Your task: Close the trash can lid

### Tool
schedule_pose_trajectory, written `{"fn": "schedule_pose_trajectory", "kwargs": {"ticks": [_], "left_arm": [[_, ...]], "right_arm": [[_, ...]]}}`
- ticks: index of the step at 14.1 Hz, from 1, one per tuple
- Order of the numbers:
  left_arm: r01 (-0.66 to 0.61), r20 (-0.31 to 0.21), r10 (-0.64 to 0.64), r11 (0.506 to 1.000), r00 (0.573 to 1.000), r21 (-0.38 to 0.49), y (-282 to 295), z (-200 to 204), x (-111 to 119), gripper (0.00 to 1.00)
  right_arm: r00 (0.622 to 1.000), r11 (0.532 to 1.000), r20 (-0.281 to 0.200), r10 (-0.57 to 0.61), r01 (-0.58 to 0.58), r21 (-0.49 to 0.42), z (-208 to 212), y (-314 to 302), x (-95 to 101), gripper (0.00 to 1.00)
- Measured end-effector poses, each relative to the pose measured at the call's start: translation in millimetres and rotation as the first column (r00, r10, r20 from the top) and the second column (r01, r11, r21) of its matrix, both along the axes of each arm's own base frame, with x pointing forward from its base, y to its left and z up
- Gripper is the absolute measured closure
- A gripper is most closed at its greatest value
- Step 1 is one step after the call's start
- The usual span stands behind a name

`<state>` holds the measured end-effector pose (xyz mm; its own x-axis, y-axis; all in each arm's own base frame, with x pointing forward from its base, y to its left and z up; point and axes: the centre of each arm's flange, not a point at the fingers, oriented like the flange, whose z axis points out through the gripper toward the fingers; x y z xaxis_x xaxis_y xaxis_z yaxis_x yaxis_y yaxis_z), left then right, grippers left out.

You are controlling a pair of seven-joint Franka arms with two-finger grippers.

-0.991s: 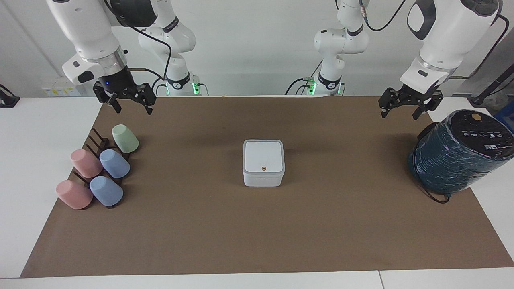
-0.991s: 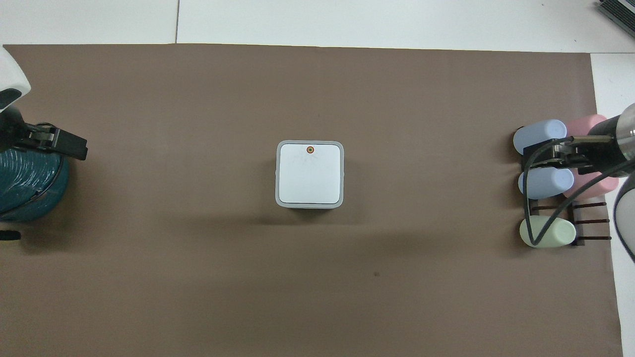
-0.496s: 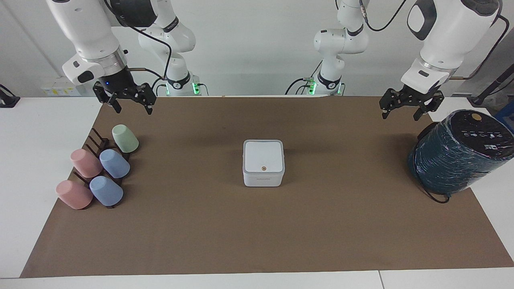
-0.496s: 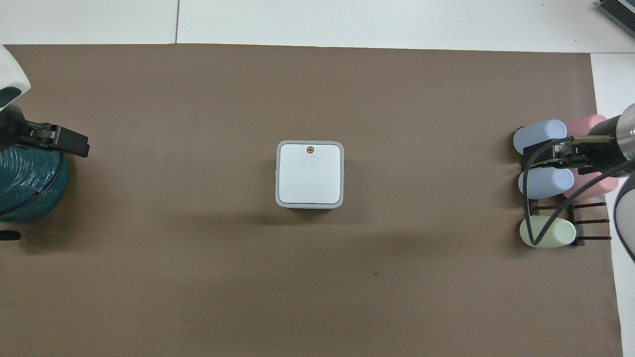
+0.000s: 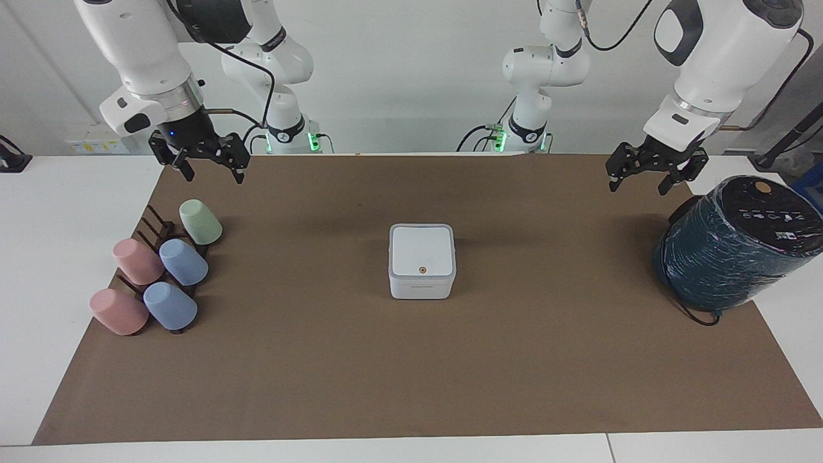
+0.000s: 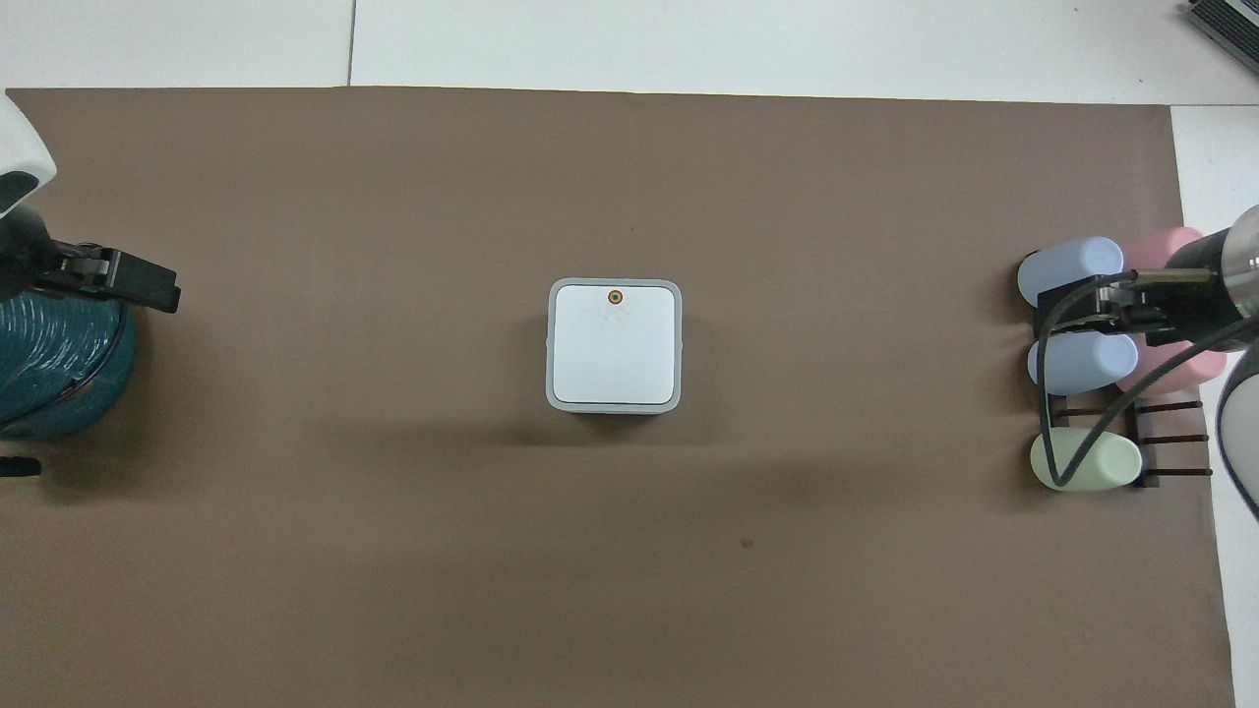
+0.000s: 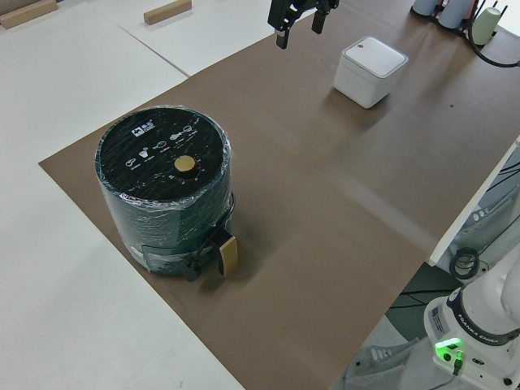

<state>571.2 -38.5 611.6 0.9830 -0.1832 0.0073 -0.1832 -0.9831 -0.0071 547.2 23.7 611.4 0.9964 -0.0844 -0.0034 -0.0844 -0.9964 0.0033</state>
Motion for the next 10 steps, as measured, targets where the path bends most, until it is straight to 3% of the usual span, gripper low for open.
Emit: {"fn": "schedule_pose_trajectory", "kwargs": {"ticks": [10], "left_arm": [[-0.097,-0.009,0.097,0.995,0.995,0.000,53.3,-2.0,-5.9,0.00]], "right_arm": [[1.000,1.000,0.000,0.000,0.000,0.000,0.0,0.0,0.0,0.00]]}}
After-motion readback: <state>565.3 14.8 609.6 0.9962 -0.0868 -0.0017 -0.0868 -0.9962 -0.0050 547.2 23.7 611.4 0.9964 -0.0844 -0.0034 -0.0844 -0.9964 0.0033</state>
